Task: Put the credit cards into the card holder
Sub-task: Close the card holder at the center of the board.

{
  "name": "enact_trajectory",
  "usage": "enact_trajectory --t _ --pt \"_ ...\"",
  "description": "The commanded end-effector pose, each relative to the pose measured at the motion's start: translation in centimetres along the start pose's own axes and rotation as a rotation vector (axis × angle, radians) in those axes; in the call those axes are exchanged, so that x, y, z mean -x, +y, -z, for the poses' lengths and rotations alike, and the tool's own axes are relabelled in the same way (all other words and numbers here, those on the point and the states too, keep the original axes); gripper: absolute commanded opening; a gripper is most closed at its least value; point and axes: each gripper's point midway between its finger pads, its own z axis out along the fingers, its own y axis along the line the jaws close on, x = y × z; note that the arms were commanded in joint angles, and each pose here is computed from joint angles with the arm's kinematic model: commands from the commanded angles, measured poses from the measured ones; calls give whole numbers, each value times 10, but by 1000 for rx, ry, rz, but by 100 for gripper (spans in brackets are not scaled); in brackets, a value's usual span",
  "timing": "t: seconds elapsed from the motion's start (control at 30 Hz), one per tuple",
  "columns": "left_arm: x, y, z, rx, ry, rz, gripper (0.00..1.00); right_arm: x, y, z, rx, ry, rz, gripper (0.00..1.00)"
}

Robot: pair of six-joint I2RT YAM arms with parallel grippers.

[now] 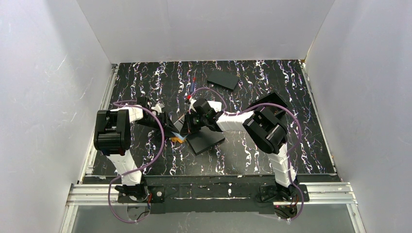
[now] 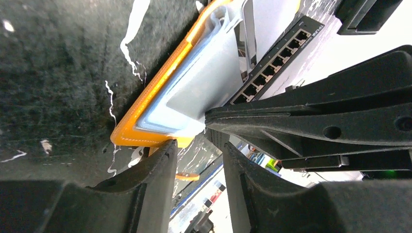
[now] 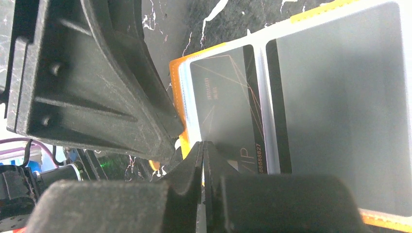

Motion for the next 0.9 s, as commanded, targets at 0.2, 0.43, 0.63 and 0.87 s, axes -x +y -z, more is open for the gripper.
enact_trajectory --t 0.2,0.43,0.63,0.87 --pt "-32 5 13 62 13 6 31 -8 -10 1 -60 31 10 9" --pt "-29 30 16 208 18 1 20 41 33 30 9 -10 139 33" --pt "-31 36 13 221 46 19 14 74 2 63 -114 42 263 61" --pt "-31 40 14 246 43 23 12 73 -44 74 -119 105 239 67"
